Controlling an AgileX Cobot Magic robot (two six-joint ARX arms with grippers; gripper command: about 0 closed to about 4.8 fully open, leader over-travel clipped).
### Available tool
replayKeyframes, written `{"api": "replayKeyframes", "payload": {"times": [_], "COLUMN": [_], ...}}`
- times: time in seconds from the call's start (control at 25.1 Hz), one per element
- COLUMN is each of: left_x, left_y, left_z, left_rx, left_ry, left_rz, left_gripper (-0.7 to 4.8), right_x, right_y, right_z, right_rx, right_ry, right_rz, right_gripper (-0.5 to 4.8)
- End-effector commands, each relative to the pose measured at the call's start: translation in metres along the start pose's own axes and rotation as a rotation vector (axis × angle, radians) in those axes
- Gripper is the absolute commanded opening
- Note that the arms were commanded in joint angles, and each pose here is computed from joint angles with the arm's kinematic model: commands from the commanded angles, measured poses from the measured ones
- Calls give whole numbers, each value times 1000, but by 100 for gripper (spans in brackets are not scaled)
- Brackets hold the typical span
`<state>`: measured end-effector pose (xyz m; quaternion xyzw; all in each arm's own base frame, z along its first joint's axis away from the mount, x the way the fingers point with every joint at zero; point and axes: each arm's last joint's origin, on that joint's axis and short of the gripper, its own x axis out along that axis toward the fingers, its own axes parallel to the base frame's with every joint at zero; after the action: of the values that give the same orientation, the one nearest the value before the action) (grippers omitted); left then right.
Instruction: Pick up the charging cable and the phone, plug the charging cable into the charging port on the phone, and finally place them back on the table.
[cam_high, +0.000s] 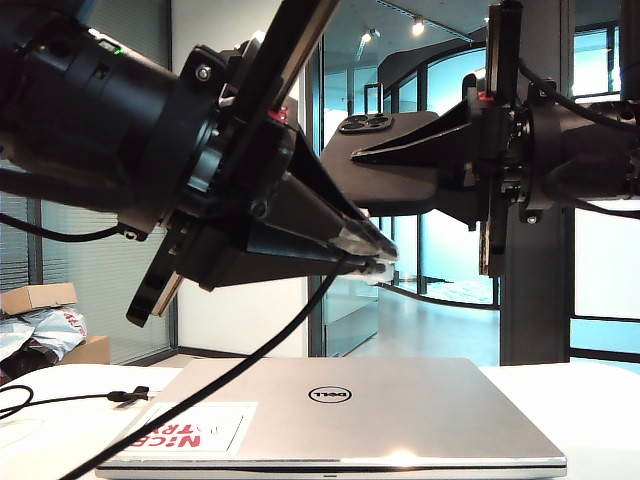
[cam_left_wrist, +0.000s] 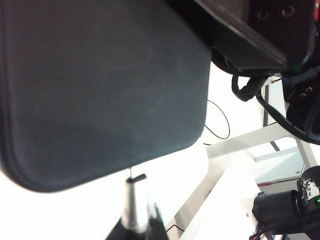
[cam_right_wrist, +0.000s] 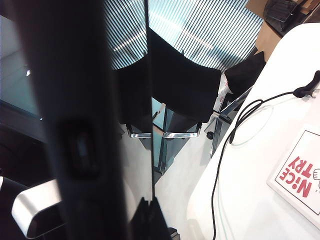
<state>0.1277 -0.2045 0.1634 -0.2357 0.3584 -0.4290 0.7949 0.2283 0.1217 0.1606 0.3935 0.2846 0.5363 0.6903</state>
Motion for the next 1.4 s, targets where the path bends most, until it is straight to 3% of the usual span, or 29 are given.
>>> {"api": "replayKeyframes", "payload": {"times": [0.04,0.24,0.84,1.4], "left_x": [0,0,-1,-1], "left_y": [-2,-2,-4,-2], "left_z": [4,4,8,7], "left_rx": [1,28,31,31], "left_ry": [-39,-41,-77,-61], "left_rz": [-9,-7,-34,-19], "left_gripper": [-6,-6,-6,-6], "right_x": [1,-4,3,3], "right_y": [6,3,5,1], "right_z": [2,4,0,-6], "right_rx": [-22,38,-9,4], "right_ry": [22,46,-8,126], "right_rz": [51,50,28,48], "right_gripper": [-5,-5,-5,-5]}}
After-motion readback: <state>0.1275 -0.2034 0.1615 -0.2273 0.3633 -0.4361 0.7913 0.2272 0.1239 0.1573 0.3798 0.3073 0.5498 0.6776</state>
